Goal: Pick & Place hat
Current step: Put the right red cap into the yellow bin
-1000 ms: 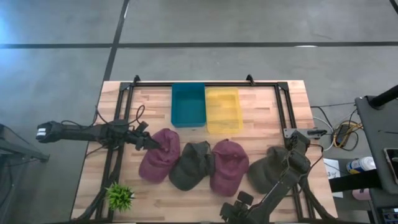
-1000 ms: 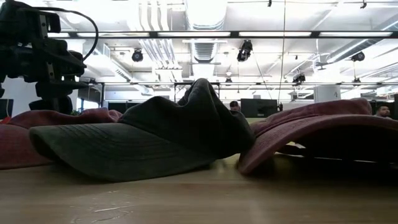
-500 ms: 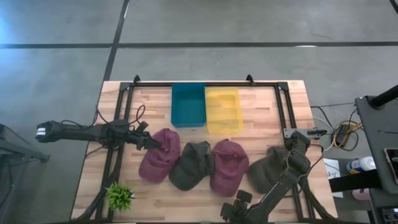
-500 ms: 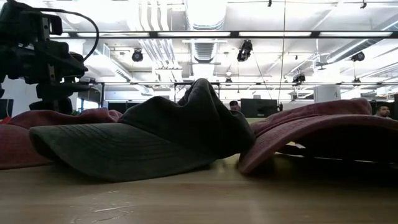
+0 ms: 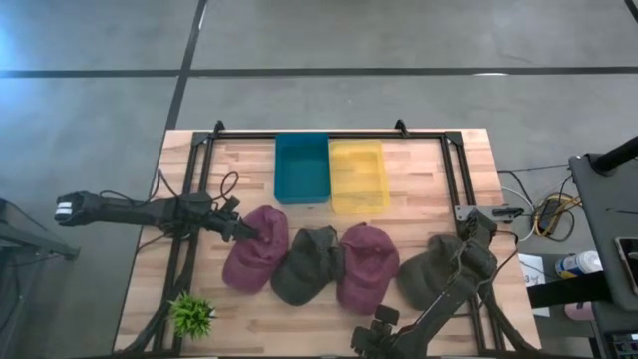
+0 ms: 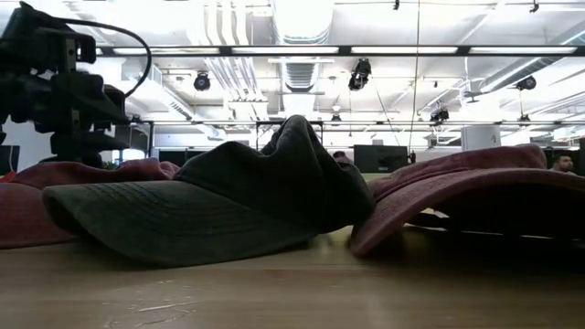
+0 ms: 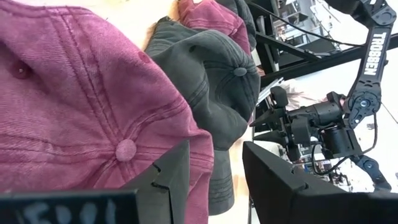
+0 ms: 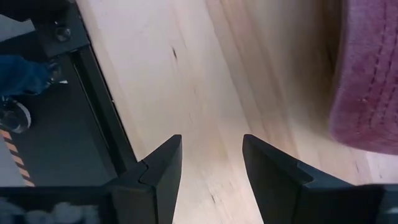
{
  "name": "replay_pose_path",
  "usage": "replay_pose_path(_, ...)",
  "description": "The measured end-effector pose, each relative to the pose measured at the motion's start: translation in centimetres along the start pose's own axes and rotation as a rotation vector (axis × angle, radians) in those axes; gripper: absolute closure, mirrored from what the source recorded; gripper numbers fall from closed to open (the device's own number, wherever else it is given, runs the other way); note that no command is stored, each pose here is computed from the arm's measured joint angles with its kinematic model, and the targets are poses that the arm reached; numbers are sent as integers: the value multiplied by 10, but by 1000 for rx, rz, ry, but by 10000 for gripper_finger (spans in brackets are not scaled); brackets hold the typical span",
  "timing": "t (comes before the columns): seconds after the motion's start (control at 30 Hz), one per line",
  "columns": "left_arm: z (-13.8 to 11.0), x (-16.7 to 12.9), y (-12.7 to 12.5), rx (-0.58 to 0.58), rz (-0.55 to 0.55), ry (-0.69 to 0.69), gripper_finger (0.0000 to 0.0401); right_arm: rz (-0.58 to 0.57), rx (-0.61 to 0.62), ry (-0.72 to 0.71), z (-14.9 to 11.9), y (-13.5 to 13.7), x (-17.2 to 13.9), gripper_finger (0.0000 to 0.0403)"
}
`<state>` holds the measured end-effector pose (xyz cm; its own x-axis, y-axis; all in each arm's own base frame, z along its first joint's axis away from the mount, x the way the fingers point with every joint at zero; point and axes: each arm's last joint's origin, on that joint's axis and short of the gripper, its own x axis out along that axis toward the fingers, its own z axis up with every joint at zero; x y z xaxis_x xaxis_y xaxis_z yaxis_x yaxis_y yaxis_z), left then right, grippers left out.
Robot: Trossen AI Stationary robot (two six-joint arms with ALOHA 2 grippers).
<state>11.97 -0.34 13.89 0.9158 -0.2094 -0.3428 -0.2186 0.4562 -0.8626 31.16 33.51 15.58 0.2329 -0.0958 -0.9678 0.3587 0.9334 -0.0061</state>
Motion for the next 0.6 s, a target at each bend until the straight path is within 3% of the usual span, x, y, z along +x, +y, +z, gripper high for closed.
replay_pose_path(0.37,-2,0,3,-3,30,17,259,-7,4,-27,3,-1,2,236)
replay_pose_path(0.6,-2,0,3,-2,30,17,259,-7,-89,-61,9,-2,4,236)
